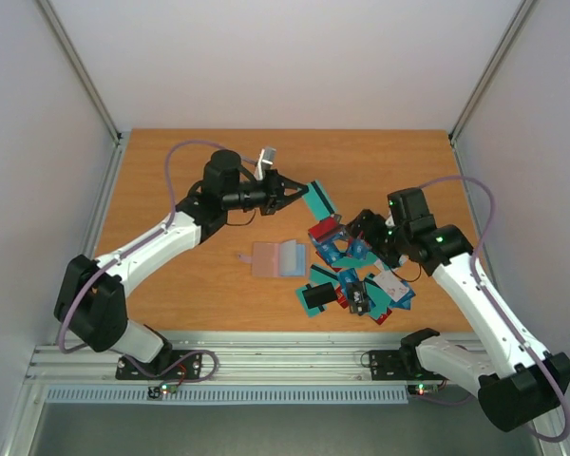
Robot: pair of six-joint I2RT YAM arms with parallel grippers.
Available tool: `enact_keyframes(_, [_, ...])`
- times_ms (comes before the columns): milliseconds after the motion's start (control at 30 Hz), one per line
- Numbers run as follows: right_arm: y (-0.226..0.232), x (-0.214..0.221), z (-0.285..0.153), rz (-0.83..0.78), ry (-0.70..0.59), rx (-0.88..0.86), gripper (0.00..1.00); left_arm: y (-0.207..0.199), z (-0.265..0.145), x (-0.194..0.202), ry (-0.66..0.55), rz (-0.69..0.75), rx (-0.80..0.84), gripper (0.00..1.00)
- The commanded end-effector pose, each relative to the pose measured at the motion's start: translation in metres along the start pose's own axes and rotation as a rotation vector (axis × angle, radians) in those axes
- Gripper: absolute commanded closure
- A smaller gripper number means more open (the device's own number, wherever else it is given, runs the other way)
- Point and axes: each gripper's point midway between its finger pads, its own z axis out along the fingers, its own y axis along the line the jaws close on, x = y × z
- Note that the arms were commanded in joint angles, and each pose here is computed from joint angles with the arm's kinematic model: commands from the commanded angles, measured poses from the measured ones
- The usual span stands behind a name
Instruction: Put the credit cards into the card holder
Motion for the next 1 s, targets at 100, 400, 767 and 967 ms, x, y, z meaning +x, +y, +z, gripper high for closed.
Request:
enact_keyframes(100, [-0.015, 0.017, 0.006, -0.141, 0.125, 0.072, 0.05, 0.066, 0.001, 0.038, 0.238, 0.104, -0.205, 1.0])
enact_keyframes(400, [0.034, 0.031, 0.015, -0.295, 0.259, -0.22, 0.06, 0.071, 0.002, 0.063, 0.507, 0.182, -0.206, 1.0])
enact_keyframes(767, [0.077, 0.043, -0.003, -0.255, 0.401, -0.607, 0.31, 0.019, 0.008, 0.062, 0.565, 0.218, 0.016, 1.0])
enact_keyframes(967, [0.088, 0.045, -0.009, -0.24, 0.432, -0.692, 0.51, 0.016, 0.012, 0.059, 0.555, 0.19, 0.032, 1.0])
